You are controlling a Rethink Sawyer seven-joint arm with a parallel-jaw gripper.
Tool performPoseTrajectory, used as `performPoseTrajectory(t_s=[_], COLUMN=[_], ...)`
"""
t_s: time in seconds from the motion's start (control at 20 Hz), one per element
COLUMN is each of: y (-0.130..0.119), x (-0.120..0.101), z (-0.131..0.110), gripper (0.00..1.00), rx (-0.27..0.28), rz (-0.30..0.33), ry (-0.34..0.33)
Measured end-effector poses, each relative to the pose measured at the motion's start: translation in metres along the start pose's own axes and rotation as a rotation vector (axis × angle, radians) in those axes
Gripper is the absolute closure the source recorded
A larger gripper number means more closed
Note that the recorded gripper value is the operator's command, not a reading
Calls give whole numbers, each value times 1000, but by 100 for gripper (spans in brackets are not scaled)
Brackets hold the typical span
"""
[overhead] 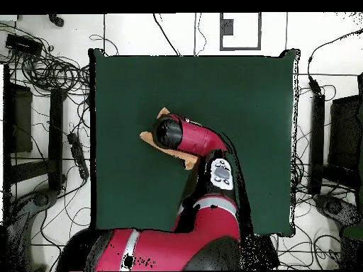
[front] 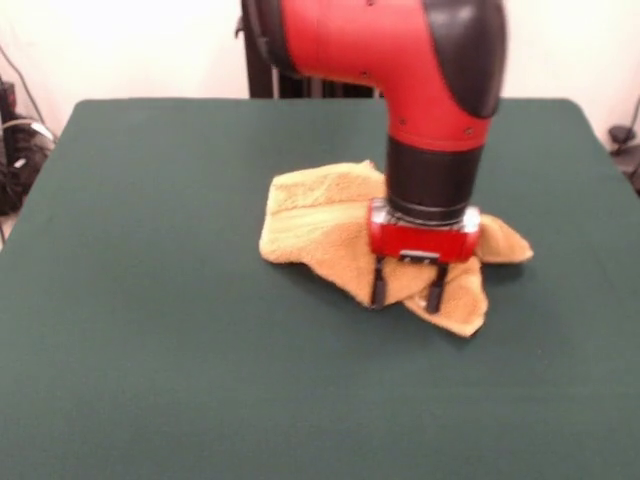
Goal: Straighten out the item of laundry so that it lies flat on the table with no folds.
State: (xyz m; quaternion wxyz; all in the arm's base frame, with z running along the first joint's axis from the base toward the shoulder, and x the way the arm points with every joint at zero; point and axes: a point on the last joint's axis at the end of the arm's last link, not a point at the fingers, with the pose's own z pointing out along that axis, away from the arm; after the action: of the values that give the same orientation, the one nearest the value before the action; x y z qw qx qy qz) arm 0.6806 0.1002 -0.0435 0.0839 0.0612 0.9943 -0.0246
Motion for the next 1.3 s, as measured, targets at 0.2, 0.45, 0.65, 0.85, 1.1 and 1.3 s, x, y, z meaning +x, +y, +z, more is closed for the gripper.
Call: performPoseTrajectory(t_s=[0.2,0.45,0.65,0.85,1.1,1.3], y=[40,74,87,85,80,80], x=[25,50,63,67,65,65], z=[-6,-13,-14,-13,-13,-13], gripper=[0,0,0,0,0,0], rx=[15,24,22,26,27,27], rz=[40,85,126,146,155,155], ry=[20,36,50,58,60,60])
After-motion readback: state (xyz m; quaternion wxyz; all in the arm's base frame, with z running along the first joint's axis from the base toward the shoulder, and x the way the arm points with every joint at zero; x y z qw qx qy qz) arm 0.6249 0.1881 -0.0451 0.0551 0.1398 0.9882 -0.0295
